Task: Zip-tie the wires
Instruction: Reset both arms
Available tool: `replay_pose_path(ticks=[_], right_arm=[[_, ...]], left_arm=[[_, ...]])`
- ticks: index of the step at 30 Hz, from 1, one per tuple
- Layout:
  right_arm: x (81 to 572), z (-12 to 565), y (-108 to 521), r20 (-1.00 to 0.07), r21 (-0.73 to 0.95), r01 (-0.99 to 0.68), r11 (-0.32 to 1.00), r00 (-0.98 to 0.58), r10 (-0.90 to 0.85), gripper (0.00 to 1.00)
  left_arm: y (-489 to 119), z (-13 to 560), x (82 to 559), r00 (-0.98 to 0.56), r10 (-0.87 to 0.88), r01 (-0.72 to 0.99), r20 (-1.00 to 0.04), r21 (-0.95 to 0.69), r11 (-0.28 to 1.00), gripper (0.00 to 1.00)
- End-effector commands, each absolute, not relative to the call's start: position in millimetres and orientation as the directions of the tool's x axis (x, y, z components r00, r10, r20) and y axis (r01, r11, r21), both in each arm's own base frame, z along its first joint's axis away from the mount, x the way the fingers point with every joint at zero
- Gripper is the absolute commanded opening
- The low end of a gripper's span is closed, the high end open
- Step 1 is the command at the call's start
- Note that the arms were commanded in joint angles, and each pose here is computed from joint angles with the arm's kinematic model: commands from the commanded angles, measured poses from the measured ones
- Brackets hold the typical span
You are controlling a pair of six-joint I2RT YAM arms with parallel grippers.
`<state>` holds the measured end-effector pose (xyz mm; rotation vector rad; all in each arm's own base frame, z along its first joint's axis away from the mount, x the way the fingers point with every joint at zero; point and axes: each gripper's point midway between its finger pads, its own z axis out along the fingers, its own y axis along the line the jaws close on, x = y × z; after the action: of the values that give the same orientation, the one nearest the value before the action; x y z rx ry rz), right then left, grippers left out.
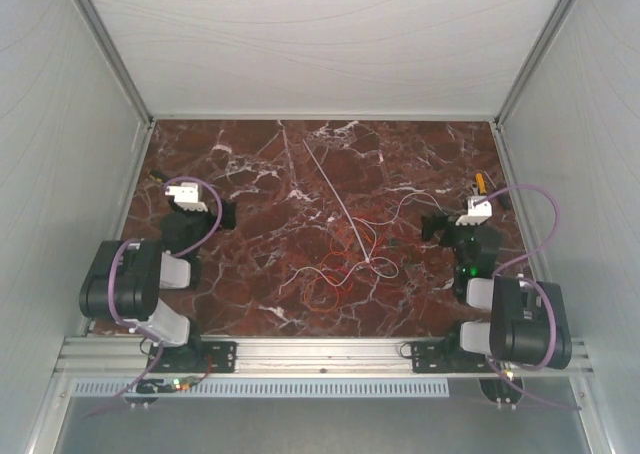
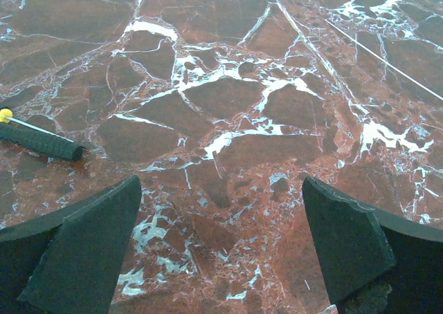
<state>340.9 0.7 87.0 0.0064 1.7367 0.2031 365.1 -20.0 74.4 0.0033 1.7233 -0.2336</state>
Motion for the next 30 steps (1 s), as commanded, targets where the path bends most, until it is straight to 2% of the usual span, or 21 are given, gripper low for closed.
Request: replay_pose_path(ticks=[1, 5, 7, 9, 10, 11, 30], right_arm=[[343.7, 113.0, -16.7, -0.994, 0.098, -0.038, 0.994, -0.061, 0.096, 0.98], [363.1, 109.0, 1.8, -0.988, 0.138, -0.138, 0.981, -0.081, 0.128, 0.98], [371.9, 90.8, 9.0, -0.987, 0.115, -0.143, 0.983, -0.127, 0.097, 0.98], [382.6, 87.9, 18.3, -0.991, 0.095, -0.189, 0.977, -0.108, 0.076, 0.98], [384.8, 75.3, 21.5, -0.979, 0.083, -0.191, 0.978, -0.198, 0.045, 0.98], [391.1, 73.3, 23.5, -0.979, 0.052, -0.162, 0.985, -0.205, 0.018, 0.98], [390.7, 73.6, 22.1, -0.978, 0.041, -0.145, 0.989, -0.207, 0.010, 0.98]], left_arm=[[-21.6, 95.9, 375.6, -0.091, -0.120, 0.164, -0.989, -0.134, 0.977, 1.00], [-21.8, 96.3, 375.6, -0.090, -0.120, 0.164, -0.989, -0.133, 0.977, 1.00], [-21.5, 96.0, 375.6, -0.091, -0.120, 0.163, -0.989, -0.133, 0.978, 1.00], [-21.9, 96.3, 375.7, -0.090, -0.120, 0.164, -0.989, -0.133, 0.977, 1.00], [-22.1, 96.0, 375.6, -0.091, -0.120, 0.164, -0.989, -0.134, 0.977, 1.00], [-22.4, 96.2, 375.7, -0.091, -0.120, 0.165, -0.989, -0.134, 0.977, 1.00], [-21.7, 95.8, 375.6, -0.092, -0.120, 0.163, -0.989, -0.134, 0.978, 1.00]])
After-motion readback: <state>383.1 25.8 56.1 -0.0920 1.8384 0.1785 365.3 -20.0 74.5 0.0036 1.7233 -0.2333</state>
